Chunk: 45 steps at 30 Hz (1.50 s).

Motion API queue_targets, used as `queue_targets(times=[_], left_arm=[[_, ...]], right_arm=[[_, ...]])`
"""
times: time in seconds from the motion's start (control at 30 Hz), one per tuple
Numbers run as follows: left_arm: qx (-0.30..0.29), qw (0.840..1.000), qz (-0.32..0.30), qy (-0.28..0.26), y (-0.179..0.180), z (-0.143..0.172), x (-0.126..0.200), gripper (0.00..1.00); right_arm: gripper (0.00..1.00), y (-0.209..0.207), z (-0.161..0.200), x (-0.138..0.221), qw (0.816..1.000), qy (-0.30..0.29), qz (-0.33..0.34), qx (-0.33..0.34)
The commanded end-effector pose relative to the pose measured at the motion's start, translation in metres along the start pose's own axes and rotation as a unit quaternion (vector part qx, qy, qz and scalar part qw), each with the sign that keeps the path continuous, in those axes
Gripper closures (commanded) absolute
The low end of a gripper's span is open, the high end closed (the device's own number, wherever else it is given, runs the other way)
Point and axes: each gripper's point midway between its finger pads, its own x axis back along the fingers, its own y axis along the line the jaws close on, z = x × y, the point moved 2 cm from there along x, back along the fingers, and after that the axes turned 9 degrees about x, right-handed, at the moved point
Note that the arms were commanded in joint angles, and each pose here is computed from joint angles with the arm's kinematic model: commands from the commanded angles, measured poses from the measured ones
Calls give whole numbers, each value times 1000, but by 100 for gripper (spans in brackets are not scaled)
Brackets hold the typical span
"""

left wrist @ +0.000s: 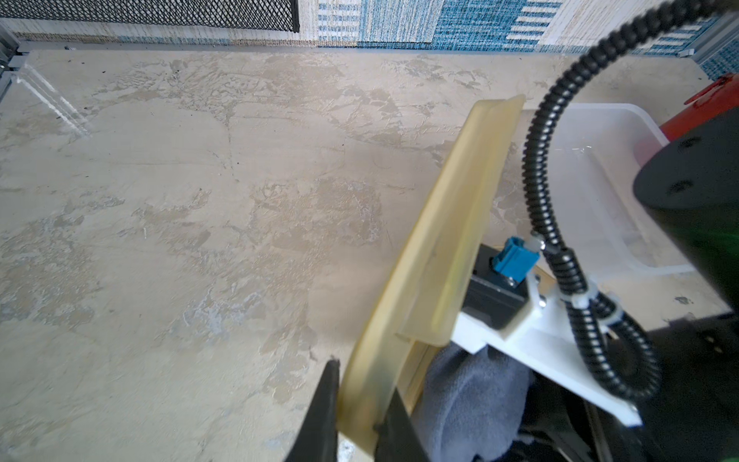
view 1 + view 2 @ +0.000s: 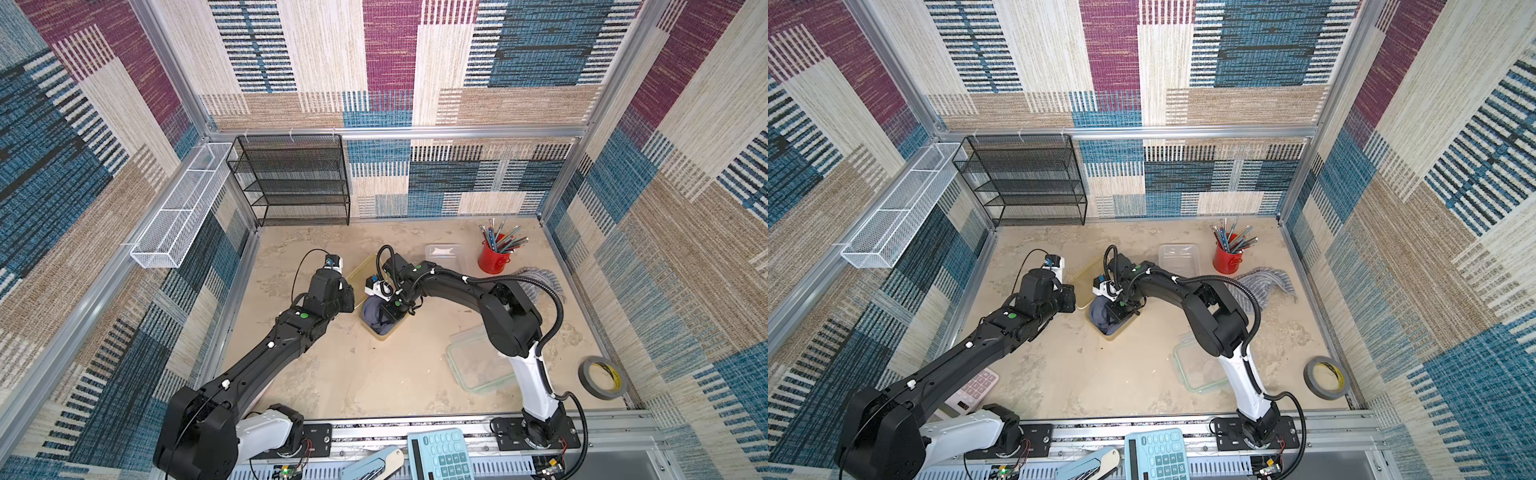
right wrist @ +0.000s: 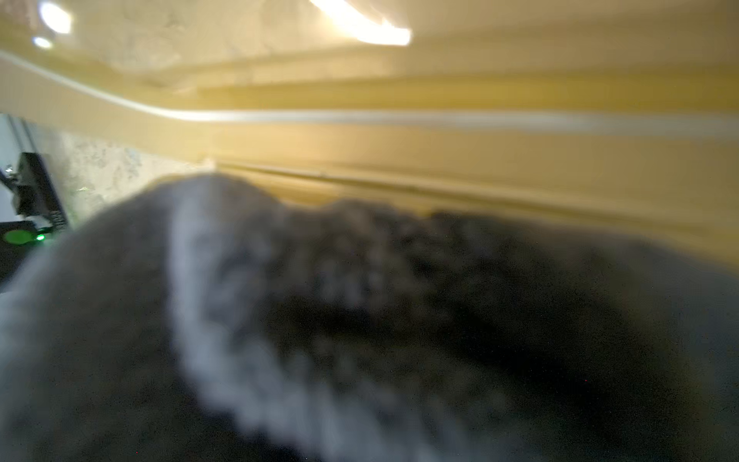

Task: Wipe the insides of the lunch boxes
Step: Wipe the dirt inside the lunch box.

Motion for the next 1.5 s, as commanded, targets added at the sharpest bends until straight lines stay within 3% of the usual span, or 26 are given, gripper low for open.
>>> queue_targets(times=[0.0, 0.13, 0.4, 0.5, 0.67, 0.87, 1.1, 1.3, 1.47], left_arm=[[-8, 999, -17, -27, 5, -10, 2, 100], [-11, 999, -19, -25, 6, -9, 2, 100], [-10, 1000, -18, -21, 7, -5, 1, 100], [-7, 1000, -13, -20, 5, -5, 1, 100], [3, 1000, 2, -14, 1, -3, 1, 100], [14, 1000, 10, -13, 0, -1, 1, 100], [29, 999, 24, -14, -4, 0, 3, 100], [27, 999, 22, -19, -4, -2, 3, 100], [17, 999, 12, -25, -1, -5, 4, 100]], right_arm=[[83, -52, 32, 11, 986, 70, 150, -25], [82, -72, 30, 25, 972, 81, 217, -25], [82, -89, 22, 28, 960, 73, 267, -34], [82, -79, 18, 20, 971, 56, 231, -37], [84, -52, -11, 17, 988, -34, 143, -41], [84, -9, -51, 20, 991, -129, 7, -38], [85, 12, -53, 5, 987, -141, -64, -50], [86, 45, -45, -4, 984, -125, -129, -18], [86, 42, -19, -10, 991, -80, -103, -4]])
